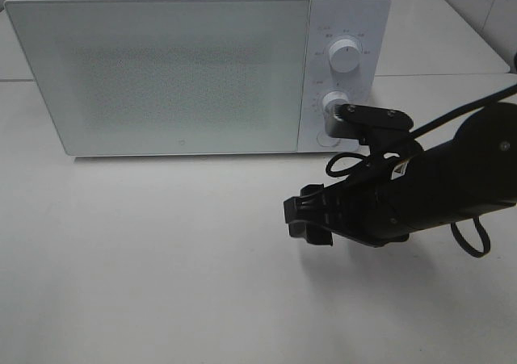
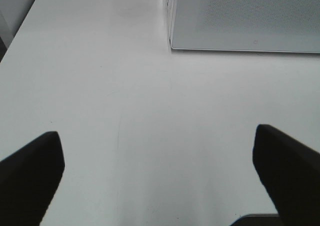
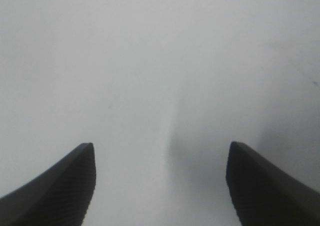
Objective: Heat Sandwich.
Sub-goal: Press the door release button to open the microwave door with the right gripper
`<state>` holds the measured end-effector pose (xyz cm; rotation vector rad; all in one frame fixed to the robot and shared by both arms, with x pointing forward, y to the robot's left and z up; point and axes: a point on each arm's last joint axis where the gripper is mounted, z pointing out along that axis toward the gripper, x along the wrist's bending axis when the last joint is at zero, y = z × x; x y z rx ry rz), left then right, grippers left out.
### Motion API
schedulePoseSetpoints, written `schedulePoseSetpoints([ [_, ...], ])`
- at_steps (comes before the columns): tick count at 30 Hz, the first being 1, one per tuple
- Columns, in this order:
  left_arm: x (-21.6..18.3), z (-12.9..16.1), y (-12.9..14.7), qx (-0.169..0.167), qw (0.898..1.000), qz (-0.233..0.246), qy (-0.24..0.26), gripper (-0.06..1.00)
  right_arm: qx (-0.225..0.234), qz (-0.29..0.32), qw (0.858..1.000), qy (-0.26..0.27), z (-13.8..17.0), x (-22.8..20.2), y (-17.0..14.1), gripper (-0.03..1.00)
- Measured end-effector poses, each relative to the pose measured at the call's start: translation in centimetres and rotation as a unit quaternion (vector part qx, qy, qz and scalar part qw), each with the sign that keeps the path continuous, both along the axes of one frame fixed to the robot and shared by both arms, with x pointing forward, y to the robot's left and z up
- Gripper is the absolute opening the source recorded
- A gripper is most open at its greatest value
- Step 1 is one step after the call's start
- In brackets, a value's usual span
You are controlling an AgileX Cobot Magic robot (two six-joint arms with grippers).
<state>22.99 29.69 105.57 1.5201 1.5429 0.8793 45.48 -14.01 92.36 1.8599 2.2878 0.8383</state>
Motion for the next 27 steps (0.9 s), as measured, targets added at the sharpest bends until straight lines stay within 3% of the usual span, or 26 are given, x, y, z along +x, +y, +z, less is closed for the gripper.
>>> schedulePoseSetpoints([
  [3,0.0,0.0,0.0,0.000,1.000,0.000,0.000,0.97,-0.034,0.083,0.996,0.024,0.7,-0.4,0.4,0.72],
  [9,0.0,0.0,0.0,0.000,1.000,0.000,0.000,0.97,-0.080,0.162,0.983,0.044,3.0,-1.0,0.1,0.72],
  [27,0.0,0.0,0.0,0.000,1.000,0.000,0.000,0.97,-0.063,0.207,0.976,-0.010,11.6,-6.5,-3.4,0.72],
])
